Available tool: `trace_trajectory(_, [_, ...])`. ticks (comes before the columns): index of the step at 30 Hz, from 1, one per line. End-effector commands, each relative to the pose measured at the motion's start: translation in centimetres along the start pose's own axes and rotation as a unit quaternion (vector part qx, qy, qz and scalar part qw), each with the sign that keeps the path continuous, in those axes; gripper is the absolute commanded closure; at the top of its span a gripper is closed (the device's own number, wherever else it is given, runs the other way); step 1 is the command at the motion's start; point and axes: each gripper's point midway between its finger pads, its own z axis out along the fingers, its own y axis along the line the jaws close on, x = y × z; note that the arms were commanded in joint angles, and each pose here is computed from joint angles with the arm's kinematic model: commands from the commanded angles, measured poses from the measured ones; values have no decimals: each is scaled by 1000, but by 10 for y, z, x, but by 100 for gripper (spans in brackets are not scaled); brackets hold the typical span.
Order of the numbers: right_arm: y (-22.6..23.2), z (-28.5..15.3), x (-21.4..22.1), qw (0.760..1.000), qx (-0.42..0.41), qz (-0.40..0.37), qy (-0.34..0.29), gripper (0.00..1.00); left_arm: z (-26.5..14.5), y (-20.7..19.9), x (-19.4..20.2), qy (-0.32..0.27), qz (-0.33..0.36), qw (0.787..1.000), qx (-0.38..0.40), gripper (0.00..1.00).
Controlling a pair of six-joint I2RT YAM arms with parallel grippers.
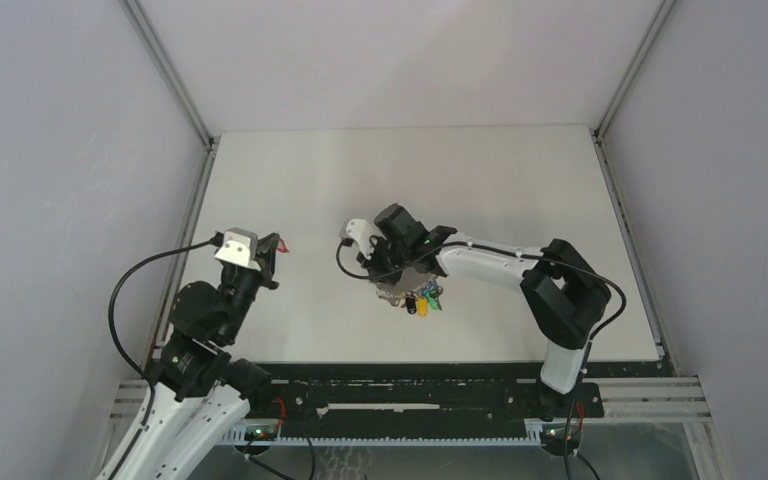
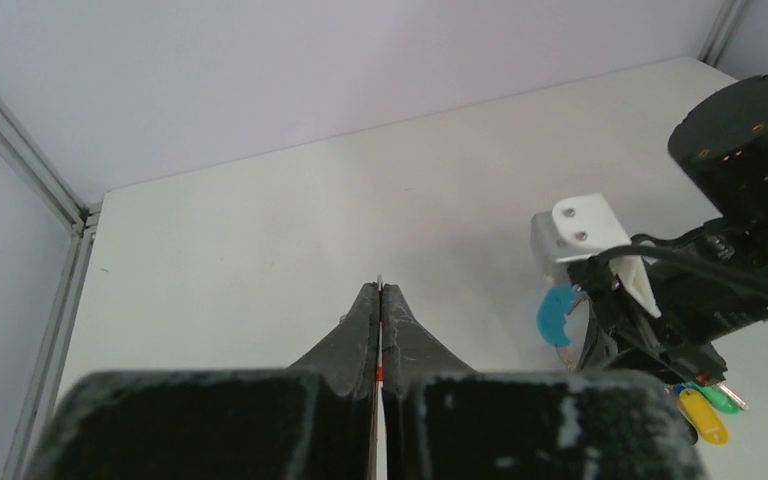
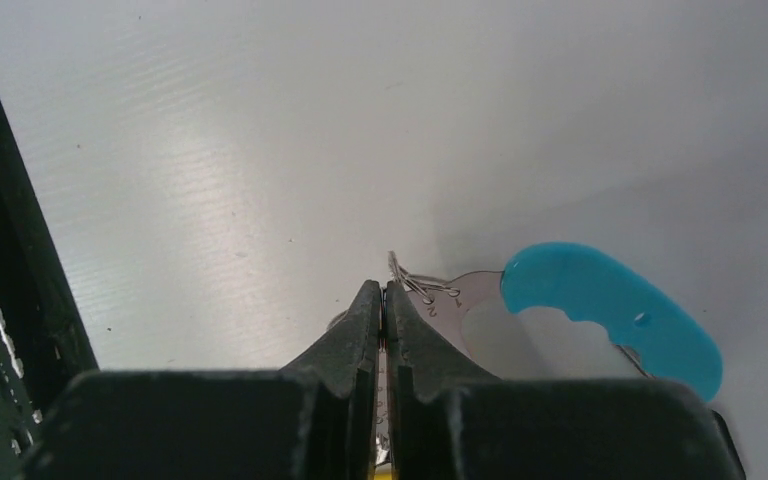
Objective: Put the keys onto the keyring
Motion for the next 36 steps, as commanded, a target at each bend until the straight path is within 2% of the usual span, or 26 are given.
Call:
trace_trajectory(1, [-4, -20, -56, 990, -2, -18, -143, 100, 6, -13, -3, -13, -7, 999, 32, 100])
trace_trajectory(8, [-5, -70, -76, 962, -6, -51, -269, 100, 10, -34, -3, -14, -4, 996, 89, 100])
trace_trajectory(11, [-4, -87, -74, 952, -17, -62, -300, 100, 12, -40, -2, -11, -5, 994, 106, 100])
trace_trajectory(18, [-10, -90, -64, 950, 4, -67, -305, 100, 15, -46, -1, -8, -7, 993, 120, 100])
trace_trajectory(21, [-47, -107, -54, 942, 113, -27, -316, 100, 15, -44, -1, -7, -8, 993, 115, 100])
trace_trajectory(23, [-72, -138, -46, 930, 175, 8, -322, 100, 15, -43, 0, -6, -8, 994, 112, 100])
trace_trajectory(26, [-107, -183, -28, 900, 301, 62, -308, 100, 16, -41, -1, -6, -9, 994, 105, 100])
trace_trajectory(28, [-103, -199, -19, 905, 295, 67, -299, 100, 16, -41, -1, -5, -8, 995, 104, 100])
trace_trajectory(29, [-109, -210, -14, 894, 317, 95, -302, 100, 16, -41, -1, -5, -9, 995, 104, 100])
trace_trajectory(30, [-108, -215, -10, 892, 323, 105, -297, 100, 16, -41, -1, -5, -9, 994, 105, 100])
trace_trajectory(31, [-100, -218, -9, 899, 305, 100, -299, 100, 16, -41, -1, -5, -10, 994, 105, 100])
trace_trajectory(33, [-91, -227, -11, 895, 298, 117, -312, 100, 15, -42, -1, -5, -11, 994, 107, 100])
trace_trajectory(36, [-70, -234, -20, 900, 271, 92, -328, 100, 15, -42, -2, -6, -11, 994, 107, 100])
